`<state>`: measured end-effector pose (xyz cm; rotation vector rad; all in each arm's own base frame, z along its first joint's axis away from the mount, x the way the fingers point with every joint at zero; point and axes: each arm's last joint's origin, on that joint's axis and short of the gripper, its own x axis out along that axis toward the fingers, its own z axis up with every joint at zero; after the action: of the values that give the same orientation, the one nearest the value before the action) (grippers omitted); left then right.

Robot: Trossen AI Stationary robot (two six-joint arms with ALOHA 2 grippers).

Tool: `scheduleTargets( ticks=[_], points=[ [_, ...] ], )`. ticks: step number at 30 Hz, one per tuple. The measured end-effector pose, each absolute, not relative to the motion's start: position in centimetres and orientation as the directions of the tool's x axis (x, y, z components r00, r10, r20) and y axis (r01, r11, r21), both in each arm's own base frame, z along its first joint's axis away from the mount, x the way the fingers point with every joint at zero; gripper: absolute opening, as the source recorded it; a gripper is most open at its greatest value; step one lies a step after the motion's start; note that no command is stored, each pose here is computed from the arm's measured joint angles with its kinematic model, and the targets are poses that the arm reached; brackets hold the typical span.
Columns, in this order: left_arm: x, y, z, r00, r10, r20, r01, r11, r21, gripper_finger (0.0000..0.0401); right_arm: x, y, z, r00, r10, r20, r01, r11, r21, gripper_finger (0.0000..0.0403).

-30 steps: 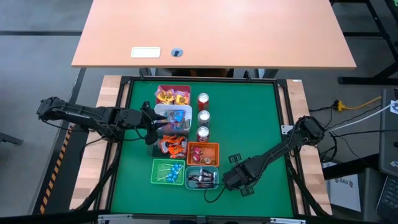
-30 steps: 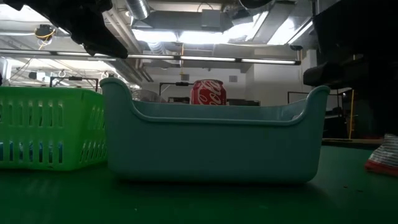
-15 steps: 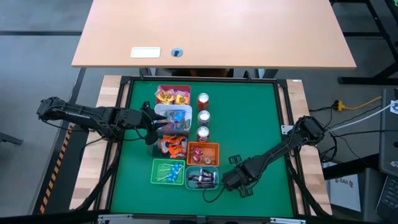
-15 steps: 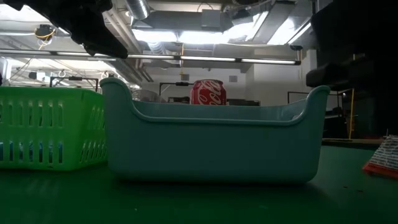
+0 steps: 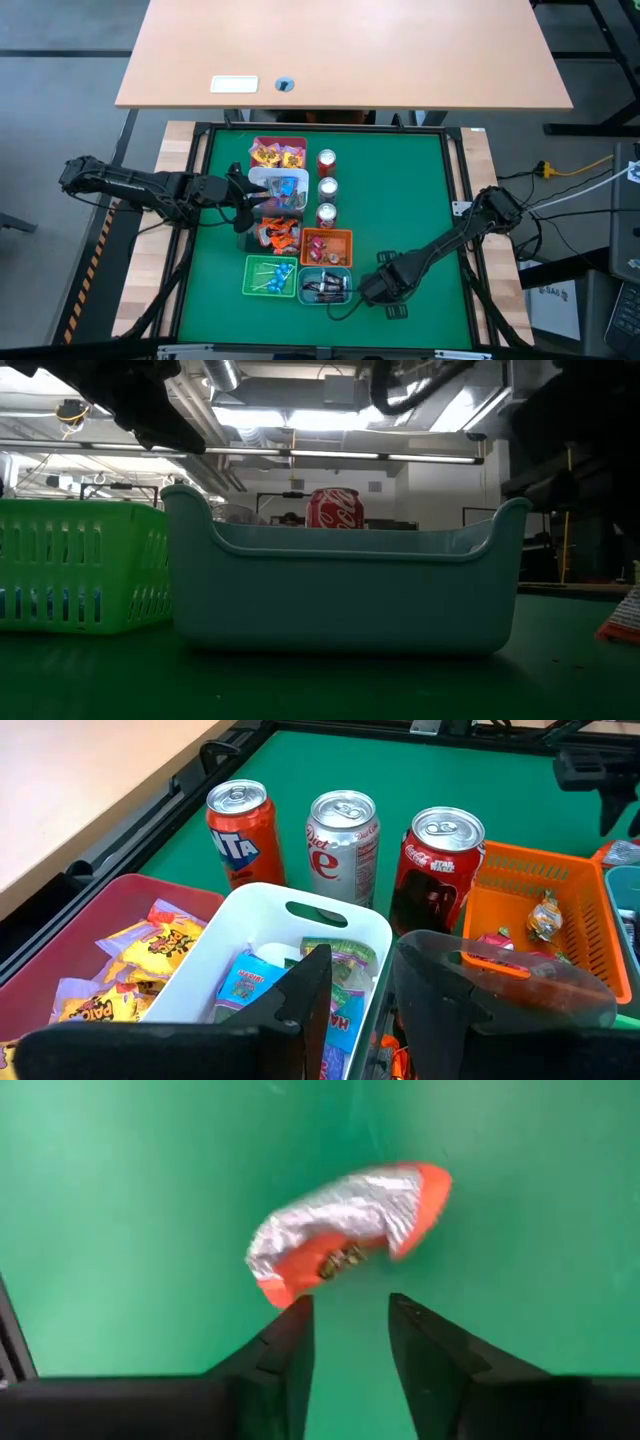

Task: Sort candy
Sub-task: Put the orange chocolate into the black bin

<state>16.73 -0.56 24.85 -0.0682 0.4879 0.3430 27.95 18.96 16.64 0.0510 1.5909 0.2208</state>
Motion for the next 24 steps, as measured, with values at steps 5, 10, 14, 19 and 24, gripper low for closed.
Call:
scheduleTargets(
  ticks=[5, 10, 14, 19, 24],
  points=[
    [16.7, -0.6, 24.9, 0.827, 0.307, -0.47, -0.339, 0.941, 0.017, 0.0101, 27.3, 18.9, 16.7, -0.14, 0.216, -0.966, 0.025, 0.976, 0.214, 0.0158],
    [16.7, -0.6, 24.9, 0.827, 0.307, -0.47, -0.339, 0.941, 0.017, 0.0101, 27.2, 19.3, 16.8, -0.196, 0.322, -0.926, 0.204, 0.937, 0.283, 0.0167],
    [16.7, -0.6, 24.9, 0.827, 0.307, -0.47, -0.339, 0.941, 0.017, 0.0101, 27.3, 20.1, 16.8, -0.139, 0.333, -0.933, 0.266, 0.92, 0.289, 0.0168],
    [16.7, -0.6, 24.9, 0.827, 0.307, -0.47, -0.339, 0.941, 0.017, 0.0101, 27.4, 21.0, 16.8, -0.036, 0.292, -0.956, 0.237, 0.932, 0.276, 0.0168],
    [16.7, -0.6, 24.9, 0.827, 0.307, -0.47, -0.339, 0.941, 0.017, 0.0101, 27.4, 21.0, 16.8, -0.03, 0.268, -0.963, 0.237, 0.938, 0.253, 0.0168]
  ],
)
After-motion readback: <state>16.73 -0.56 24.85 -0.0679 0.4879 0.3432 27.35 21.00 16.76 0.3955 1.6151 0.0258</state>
